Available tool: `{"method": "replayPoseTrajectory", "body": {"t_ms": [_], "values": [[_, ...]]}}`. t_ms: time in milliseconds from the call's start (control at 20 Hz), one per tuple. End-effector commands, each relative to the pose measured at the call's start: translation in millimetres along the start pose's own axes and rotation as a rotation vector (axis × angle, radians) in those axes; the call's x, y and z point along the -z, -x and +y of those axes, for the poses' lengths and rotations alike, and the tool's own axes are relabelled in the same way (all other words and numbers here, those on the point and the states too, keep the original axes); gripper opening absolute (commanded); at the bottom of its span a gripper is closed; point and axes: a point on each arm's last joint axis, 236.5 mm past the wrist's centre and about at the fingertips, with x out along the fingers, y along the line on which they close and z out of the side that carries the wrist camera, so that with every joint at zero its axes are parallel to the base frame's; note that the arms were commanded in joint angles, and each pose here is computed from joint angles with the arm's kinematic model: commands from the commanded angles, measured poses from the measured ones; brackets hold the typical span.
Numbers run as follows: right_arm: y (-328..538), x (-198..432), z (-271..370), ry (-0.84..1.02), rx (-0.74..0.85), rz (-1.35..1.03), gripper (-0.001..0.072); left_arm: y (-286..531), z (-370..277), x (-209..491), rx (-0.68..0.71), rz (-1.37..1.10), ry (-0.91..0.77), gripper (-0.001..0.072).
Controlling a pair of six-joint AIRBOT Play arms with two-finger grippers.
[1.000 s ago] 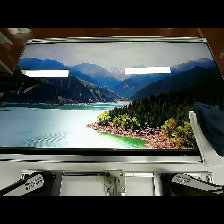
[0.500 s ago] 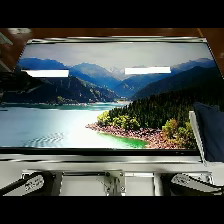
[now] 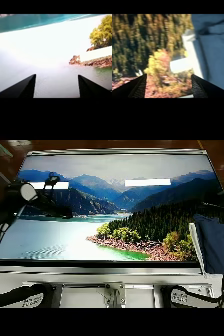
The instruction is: Fold the shirts.
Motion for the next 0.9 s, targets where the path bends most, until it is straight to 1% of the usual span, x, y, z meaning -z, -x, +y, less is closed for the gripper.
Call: {"method": "replayPoseTrajectory", "body": {"t_ms": [0,300,600,850], "values": [[-11.3,-2.2,63.3,0.056,-0.086,0.024,0.0674,-23.7,-18.3,10.7,-0.028,0.074,-0.051,0.0585],[-9.7,0.3,97.4,0.134,-0.112,0.021,0.0675,-26.7,-16.6,5.9,-0.032,0.059,-0.05,0.0585],[-9.6,0.5,98.8,0.136,-0.114,0.021,0.0675,-26.9,-16.8,3.5,-0.032,0.049,-0.055,0.0584],[-9.6,0.5,98.8,0.136,-0.114,0.021,0.0675,-26.8,-18.5,-21.6,-0.028,-0.058,-0.056,0.0585]]}}
